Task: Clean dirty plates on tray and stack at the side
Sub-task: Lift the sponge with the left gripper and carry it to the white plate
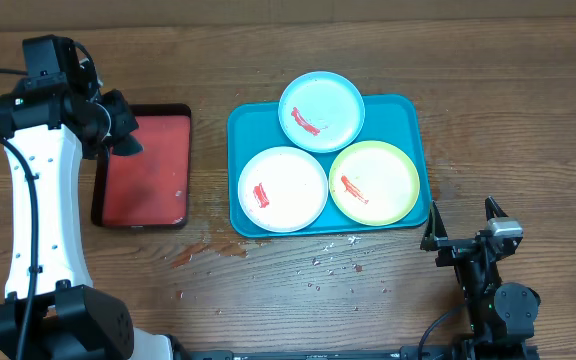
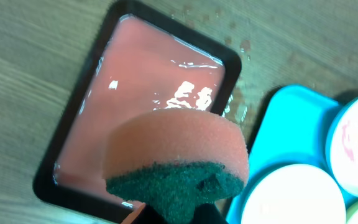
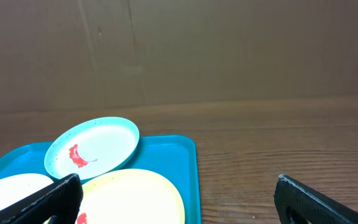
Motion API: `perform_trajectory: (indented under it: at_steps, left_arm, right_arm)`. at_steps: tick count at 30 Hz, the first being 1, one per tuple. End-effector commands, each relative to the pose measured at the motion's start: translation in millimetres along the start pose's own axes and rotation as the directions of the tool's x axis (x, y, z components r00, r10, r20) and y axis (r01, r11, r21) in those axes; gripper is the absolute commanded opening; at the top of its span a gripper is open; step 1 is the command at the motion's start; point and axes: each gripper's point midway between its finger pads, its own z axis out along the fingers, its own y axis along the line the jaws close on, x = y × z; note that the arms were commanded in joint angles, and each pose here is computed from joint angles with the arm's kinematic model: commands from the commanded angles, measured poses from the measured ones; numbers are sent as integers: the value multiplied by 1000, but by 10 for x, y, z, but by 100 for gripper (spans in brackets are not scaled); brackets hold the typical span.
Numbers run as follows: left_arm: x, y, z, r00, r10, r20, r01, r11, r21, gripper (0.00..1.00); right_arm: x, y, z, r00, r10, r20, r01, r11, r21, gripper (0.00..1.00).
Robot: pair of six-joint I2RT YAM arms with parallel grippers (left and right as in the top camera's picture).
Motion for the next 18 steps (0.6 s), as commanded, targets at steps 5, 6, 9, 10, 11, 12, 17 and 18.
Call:
perform_trajectory:
  at_steps: [5, 6, 9, 10, 11, 12, 17, 18]
  left_arm:
    - [433, 229, 1075, 987, -19, -158, 6, 997, -81, 4]
    - [474, 253, 1135, 983, -22, -181, 6, 996, -88, 4]
    - [502, 266, 1155, 980, -22, -199, 4, 996, -94, 4]
    - [482, 258, 1104, 981, -22, -195, 4, 996, -93, 4]
    - [459, 245, 1057, 981, -17, -192, 0, 996, -91, 4]
    - [407, 222, 961, 983, -3, -183, -13, 996, -85, 4]
    - [153, 78, 374, 994, 22, -103, -28, 998, -55, 4]
    - [140, 59, 316, 996, 26, -88, -30, 998, -50, 4]
  right_arm:
    - [18, 4, 4, 1000, 3, 3, -3, 1000, -1, 100]
    - [18, 4, 4, 1000, 3, 3, -3, 1000, -1, 100]
    - [18, 4, 4, 1000, 3, 3, -3, 1000, -1, 100]
    - [18, 4, 4, 1000, 3, 3, -3, 1000, -1, 100]
    - [18, 4, 4, 1000, 3, 3, -3, 1000, -1, 100]
    - [18, 4, 4, 1000, 3, 3, -3, 1000, -1, 100]
    - [18, 4, 4, 1000, 3, 3, -3, 1000, -1, 100]
    - [18, 4, 4, 1000, 3, 3, -3, 1000, -1, 100]
